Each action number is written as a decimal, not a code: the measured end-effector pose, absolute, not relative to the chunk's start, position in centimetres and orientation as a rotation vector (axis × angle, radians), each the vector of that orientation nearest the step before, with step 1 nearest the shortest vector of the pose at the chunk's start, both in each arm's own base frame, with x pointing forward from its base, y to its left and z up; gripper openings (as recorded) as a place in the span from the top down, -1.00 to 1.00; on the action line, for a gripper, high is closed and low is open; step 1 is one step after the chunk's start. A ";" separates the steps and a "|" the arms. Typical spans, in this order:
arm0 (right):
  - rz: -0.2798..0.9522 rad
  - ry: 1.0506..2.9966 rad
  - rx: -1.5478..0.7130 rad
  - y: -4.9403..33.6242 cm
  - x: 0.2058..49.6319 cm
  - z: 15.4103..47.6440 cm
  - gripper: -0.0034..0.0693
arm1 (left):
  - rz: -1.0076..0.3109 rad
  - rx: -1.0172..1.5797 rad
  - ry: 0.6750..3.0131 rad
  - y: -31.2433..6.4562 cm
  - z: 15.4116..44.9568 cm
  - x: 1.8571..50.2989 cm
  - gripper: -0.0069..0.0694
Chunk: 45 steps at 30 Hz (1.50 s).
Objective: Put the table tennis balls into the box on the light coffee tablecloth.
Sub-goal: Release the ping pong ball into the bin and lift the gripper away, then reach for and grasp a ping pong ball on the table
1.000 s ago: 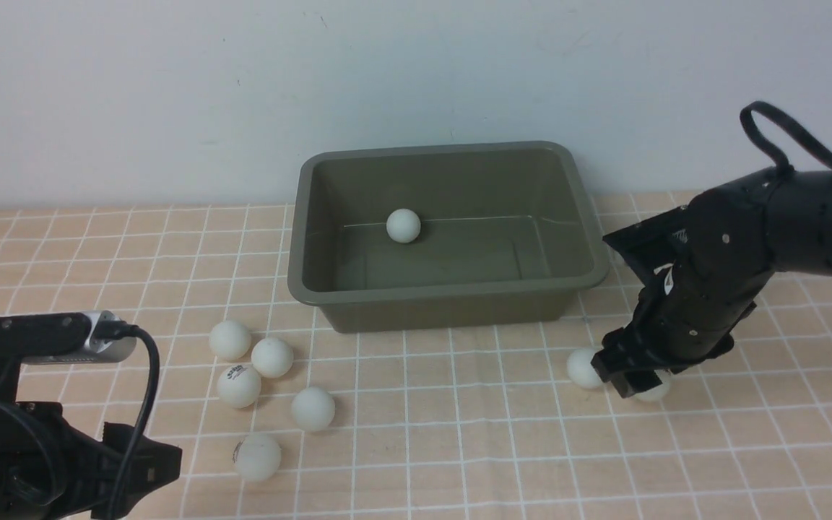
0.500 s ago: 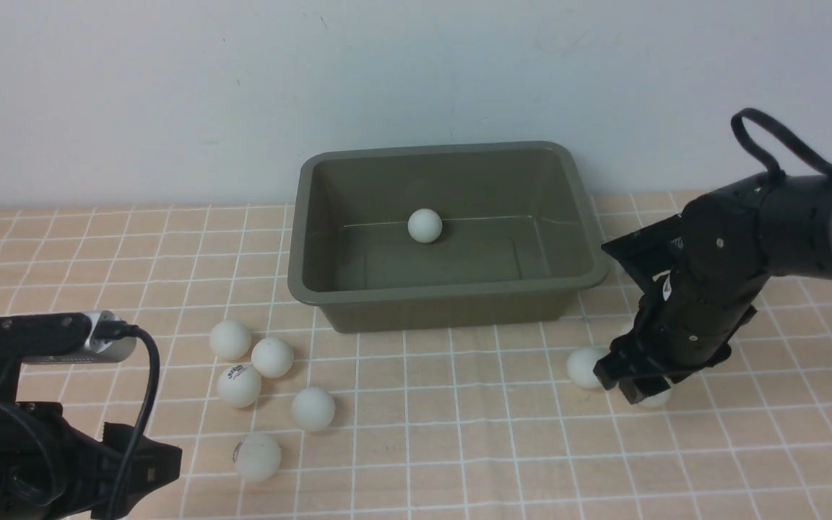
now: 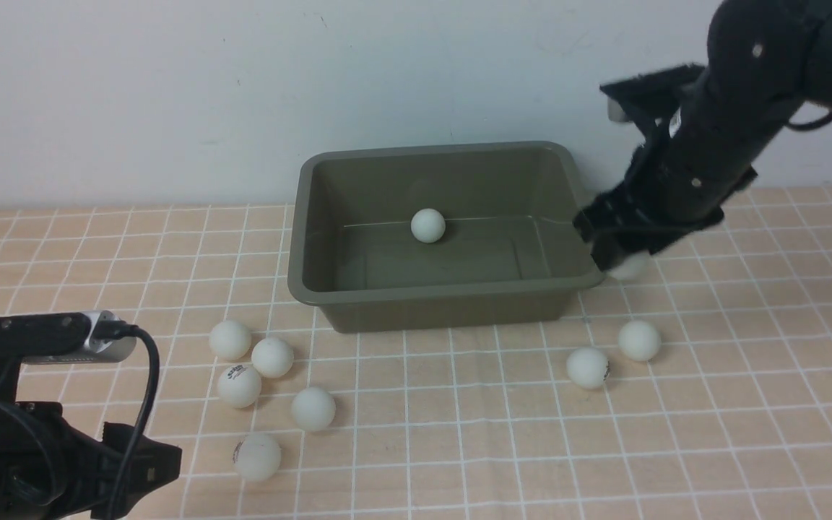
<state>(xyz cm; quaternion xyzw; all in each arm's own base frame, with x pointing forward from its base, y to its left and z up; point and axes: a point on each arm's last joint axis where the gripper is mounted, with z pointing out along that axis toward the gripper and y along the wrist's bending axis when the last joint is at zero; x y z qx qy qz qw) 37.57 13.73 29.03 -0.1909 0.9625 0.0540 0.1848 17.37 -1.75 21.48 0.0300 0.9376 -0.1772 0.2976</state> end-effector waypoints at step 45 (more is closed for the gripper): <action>-0.010 2.631 -0.532 11.2 43.6 30.8 -0.44 | -0.468 0.078 2.490 -1.7 21.5 17.4 -0.25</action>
